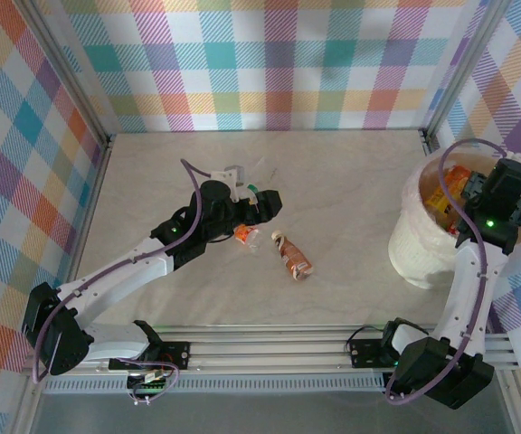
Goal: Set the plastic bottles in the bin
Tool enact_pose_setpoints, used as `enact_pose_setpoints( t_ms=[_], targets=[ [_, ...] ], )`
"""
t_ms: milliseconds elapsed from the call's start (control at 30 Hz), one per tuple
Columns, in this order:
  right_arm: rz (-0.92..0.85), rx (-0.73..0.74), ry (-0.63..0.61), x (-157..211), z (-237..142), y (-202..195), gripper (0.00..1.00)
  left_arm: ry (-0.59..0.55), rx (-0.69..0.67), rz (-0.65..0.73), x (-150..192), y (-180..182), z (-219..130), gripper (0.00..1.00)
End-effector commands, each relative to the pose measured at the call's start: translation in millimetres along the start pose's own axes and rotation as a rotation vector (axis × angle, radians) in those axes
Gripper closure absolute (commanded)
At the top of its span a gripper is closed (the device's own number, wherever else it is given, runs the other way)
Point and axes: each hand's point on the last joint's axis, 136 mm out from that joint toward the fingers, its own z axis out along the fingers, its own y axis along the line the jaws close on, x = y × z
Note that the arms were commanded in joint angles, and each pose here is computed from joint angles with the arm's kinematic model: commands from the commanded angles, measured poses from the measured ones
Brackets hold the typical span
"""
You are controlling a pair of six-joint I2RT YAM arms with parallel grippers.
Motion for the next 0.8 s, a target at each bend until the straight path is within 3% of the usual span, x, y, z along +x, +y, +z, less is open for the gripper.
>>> enact_pose_setpoints(
  t_ms=[0,233,367,600,767],
  targets=[
    [0.119,-0.168,-0.018,-9,-17,23,0.09,-0.023,-0.044,-0.020,-8,5,0,0.00],
    [0.176,-0.446,-0.088,-35,-63,71,0.00,-0.027,-0.124,-0.062,-3,23,5,0.00],
    [0.141,-0.648,-0.082,-41,-89,108,0.00,-0.035,-0.171,-0.087,-2,34,4,0.00],
    [0.028,-0.988,-0.041,-31,-140,186,0.00,-0.078,-0.307,-0.153,-1,63,-4,0.00],
    [-0.064,-1.114,0.007,-10,-164,231,0.00,-0.126,-0.391,-0.217,-4,80,-14,0.00]
  ],
)
